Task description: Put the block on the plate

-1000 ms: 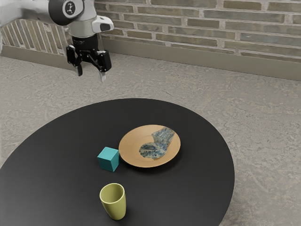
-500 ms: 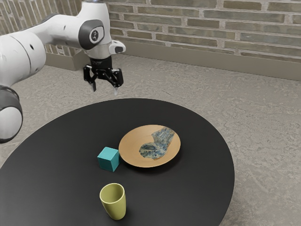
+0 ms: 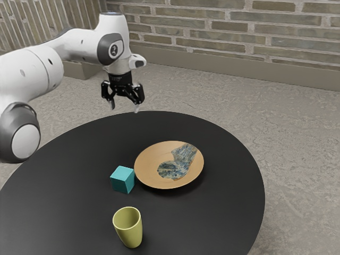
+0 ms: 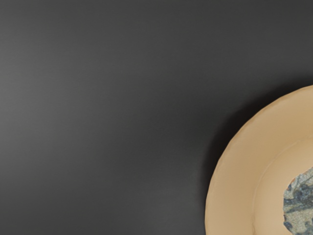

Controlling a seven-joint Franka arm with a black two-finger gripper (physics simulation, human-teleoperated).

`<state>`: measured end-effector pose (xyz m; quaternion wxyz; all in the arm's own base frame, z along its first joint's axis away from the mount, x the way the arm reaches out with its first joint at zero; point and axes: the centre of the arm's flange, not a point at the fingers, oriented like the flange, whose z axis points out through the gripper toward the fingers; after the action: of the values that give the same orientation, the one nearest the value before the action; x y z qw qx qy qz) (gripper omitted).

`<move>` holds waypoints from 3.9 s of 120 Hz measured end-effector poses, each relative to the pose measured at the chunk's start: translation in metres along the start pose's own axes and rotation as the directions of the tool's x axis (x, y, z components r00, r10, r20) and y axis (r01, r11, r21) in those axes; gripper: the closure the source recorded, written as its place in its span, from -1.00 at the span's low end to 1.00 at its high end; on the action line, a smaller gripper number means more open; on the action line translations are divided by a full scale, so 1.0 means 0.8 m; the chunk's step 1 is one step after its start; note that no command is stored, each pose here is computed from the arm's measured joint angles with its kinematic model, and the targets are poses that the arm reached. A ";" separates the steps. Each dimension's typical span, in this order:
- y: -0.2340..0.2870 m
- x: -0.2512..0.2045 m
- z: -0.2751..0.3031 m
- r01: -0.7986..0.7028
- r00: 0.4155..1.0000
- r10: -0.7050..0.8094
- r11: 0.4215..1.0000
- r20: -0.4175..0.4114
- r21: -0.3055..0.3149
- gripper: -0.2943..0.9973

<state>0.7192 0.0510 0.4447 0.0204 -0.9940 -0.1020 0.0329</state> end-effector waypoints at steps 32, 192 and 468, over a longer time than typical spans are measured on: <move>0.003 0.014 0.062 -0.011 0.999 0.010 1.000 0.053 0.017 -0.54; 0.026 -0.102 0.161 -0.093 0.987 0.095 0.995 0.129 -0.023 -0.54; 0.004 -0.204 0.163 -0.029 0.987 0.038 0.998 0.159 -0.056 -0.05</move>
<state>0.5517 0.0189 0.3243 -0.0150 -0.9899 -0.0875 0.1102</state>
